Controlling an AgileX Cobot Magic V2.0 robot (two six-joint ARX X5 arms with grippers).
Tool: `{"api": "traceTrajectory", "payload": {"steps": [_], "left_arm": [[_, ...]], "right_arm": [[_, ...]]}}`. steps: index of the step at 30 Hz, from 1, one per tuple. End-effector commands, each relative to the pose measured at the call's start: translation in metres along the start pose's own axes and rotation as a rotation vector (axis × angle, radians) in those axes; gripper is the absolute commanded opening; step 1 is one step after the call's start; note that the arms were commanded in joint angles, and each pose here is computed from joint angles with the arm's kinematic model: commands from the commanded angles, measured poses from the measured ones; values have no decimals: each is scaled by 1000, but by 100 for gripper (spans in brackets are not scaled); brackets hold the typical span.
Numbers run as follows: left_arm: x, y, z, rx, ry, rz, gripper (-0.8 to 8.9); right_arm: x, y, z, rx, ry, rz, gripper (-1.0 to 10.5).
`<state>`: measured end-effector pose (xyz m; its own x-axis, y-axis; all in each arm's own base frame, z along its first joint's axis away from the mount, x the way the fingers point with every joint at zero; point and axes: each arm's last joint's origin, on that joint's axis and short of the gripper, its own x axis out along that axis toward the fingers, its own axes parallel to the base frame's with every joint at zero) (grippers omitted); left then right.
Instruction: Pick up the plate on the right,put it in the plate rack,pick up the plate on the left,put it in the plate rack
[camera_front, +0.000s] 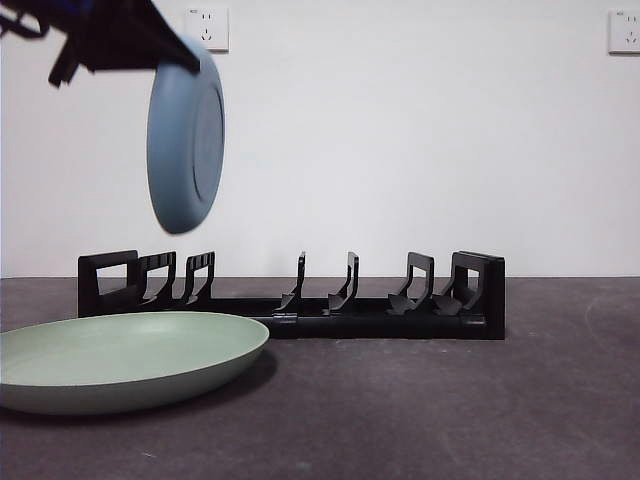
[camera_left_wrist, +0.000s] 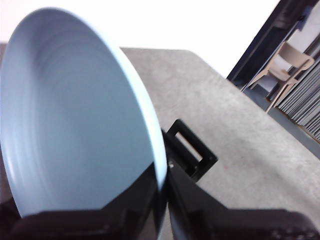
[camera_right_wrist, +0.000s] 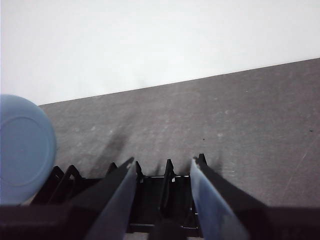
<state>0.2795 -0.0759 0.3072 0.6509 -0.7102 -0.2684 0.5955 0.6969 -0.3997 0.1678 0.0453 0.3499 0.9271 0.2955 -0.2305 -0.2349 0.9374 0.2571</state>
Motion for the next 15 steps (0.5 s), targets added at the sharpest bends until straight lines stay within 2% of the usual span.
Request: {"api": "traceTrajectory", "payload": {"steps": [1,15], "left_arm": [[8,10,-6,-17,16,12,-9],[34,37,-28,-79,111,67,-9]], "right_arm": [[0,0,1,9,-2,0,185],[2,0,0,9,6,-2,185]]}}
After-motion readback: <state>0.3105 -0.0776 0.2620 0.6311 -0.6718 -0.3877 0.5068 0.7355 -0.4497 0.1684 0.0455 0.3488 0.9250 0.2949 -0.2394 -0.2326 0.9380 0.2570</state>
